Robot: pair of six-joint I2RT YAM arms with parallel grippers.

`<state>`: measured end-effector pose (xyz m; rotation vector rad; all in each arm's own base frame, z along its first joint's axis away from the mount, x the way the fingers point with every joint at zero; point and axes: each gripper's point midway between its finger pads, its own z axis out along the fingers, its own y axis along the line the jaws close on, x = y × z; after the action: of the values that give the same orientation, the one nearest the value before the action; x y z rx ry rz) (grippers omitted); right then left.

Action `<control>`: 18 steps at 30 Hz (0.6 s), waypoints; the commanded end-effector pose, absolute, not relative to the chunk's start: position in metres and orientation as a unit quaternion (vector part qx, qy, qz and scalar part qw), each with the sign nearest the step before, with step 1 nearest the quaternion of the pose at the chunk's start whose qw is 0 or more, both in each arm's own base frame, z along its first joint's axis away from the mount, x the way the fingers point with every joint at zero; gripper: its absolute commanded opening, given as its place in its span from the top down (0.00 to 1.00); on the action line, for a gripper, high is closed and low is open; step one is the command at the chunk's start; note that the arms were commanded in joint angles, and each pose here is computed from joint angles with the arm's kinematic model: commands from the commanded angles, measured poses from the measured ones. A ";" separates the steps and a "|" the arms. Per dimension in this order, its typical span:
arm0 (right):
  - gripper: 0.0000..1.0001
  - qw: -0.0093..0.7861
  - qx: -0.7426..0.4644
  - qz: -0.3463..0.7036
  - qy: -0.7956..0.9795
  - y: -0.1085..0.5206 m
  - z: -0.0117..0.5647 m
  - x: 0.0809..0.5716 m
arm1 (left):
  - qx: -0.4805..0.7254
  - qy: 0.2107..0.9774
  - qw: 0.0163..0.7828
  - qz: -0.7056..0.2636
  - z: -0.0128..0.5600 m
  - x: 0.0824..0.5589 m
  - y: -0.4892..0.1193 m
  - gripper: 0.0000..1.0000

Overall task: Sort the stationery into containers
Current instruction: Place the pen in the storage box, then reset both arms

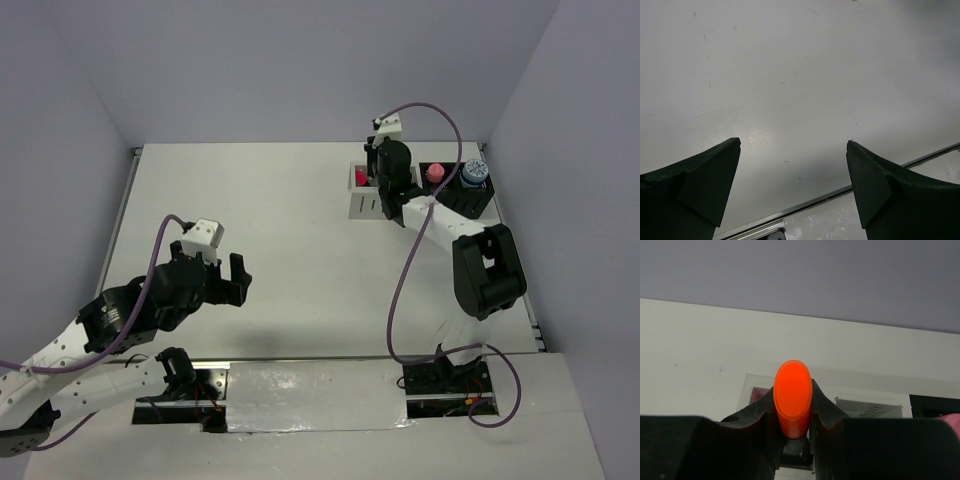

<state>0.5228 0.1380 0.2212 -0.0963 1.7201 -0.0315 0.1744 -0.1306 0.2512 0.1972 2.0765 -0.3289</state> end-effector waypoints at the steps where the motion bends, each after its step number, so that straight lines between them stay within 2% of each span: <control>1: 0.80 0.671 -0.027 0.003 0.741 0.139 0.233 0.525 | 0.091 0.849 0.501 -0.144 0.256 0.176 -0.136 0.01; 2: 0.73 0.670 -0.028 0.003 0.742 0.139 0.231 0.525 | 0.091 0.848 0.501 -0.145 0.256 0.176 -0.136 0.01; 3: 0.60 0.670 -0.031 0.008 0.742 0.142 0.232 0.523 | 0.093 0.848 0.501 -0.147 0.256 0.175 -0.137 0.01; 4: 0.30 0.669 -0.029 0.008 0.743 0.140 0.232 0.522 | 0.093 0.847 0.502 -0.148 0.257 0.175 -0.137 0.01; 5: 0.22 0.668 -0.027 0.010 0.744 0.140 0.231 0.521 | 0.092 0.847 0.503 -0.149 0.257 0.176 -0.137 0.01; 6: 0.18 0.668 -0.025 0.010 0.744 0.139 0.234 0.520 | 0.092 0.846 0.503 -0.149 0.257 0.175 -0.136 0.01; 7: 0.01 0.667 -0.025 0.012 0.744 0.140 0.235 0.519 | 0.092 0.846 0.504 -0.149 0.258 0.175 -0.136 0.01; 14: 0.00 0.694 -0.020 0.036 0.719 0.138 0.277 0.500 | 0.068 0.845 0.513 -0.137 0.261 0.179 -0.129 0.01; 16: 0.00 0.691 -0.012 0.058 0.720 0.140 0.287 0.486 | 0.036 0.844 0.524 -0.107 0.261 0.188 -0.119 0.01; 18: 0.00 0.705 -0.005 0.086 0.703 0.139 0.320 0.459 | 0.000 0.851 0.522 -0.061 0.257 0.197 -0.105 0.01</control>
<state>0.4922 0.1394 0.2442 -0.0627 1.7089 0.0776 0.1818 -0.1223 0.2517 0.1371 2.0624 -0.2690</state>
